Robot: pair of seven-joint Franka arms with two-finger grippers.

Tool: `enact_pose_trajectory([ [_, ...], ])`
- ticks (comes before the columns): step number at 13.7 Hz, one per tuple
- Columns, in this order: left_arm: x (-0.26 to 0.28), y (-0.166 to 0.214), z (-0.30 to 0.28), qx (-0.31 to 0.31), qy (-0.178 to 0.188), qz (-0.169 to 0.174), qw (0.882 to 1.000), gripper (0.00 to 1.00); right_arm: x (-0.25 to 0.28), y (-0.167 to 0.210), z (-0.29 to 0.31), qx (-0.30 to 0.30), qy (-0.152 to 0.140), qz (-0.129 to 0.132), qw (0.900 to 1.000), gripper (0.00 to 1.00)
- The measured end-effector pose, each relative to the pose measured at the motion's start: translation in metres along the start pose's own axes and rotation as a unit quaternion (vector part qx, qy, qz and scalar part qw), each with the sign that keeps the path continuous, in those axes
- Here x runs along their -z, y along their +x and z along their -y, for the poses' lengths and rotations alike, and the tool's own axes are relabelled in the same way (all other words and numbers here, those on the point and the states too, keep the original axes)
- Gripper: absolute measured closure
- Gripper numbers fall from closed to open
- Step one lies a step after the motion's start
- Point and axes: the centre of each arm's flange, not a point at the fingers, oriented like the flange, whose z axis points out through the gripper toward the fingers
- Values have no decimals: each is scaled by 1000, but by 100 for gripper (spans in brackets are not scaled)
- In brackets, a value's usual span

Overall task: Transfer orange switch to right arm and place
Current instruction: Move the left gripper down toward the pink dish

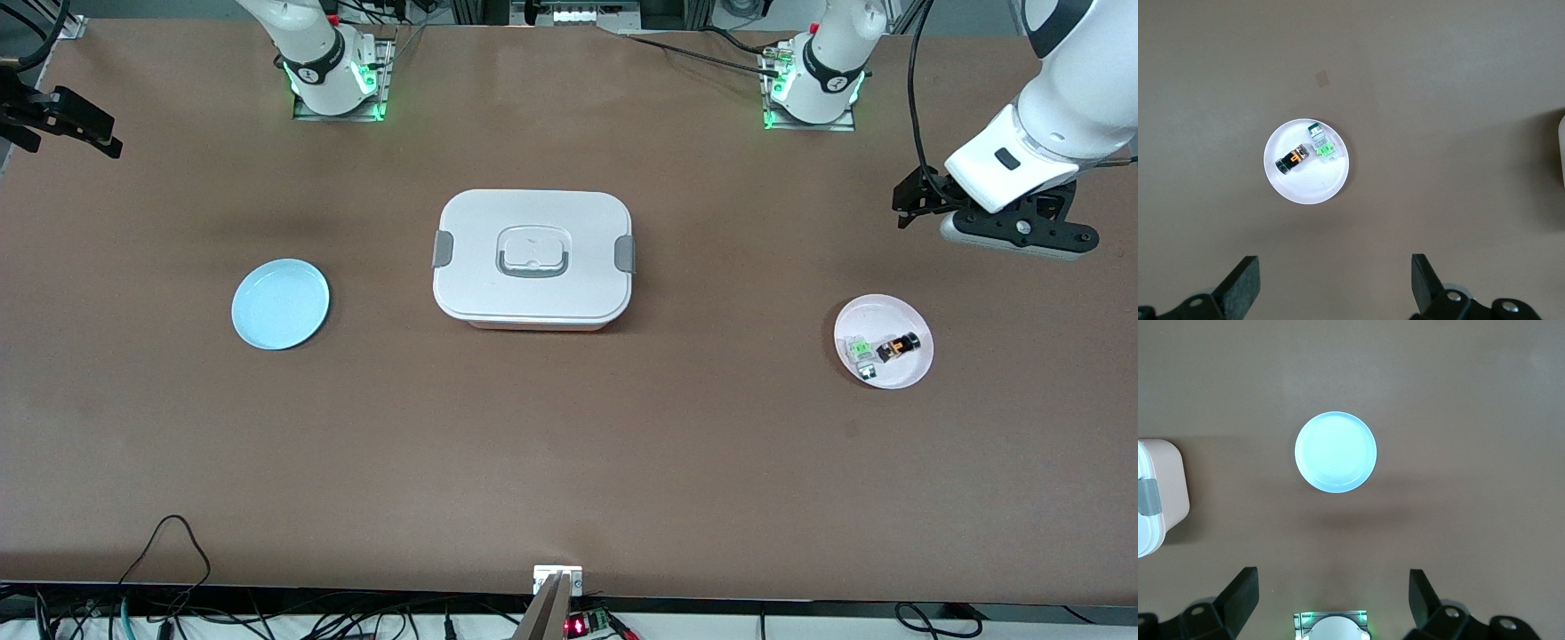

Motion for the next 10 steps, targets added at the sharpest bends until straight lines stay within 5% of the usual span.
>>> enact_pose_trajectory([
  [10,0,0,0,0,0,0,1000,0,3,-1,0,0,0,1,1000,0],
])
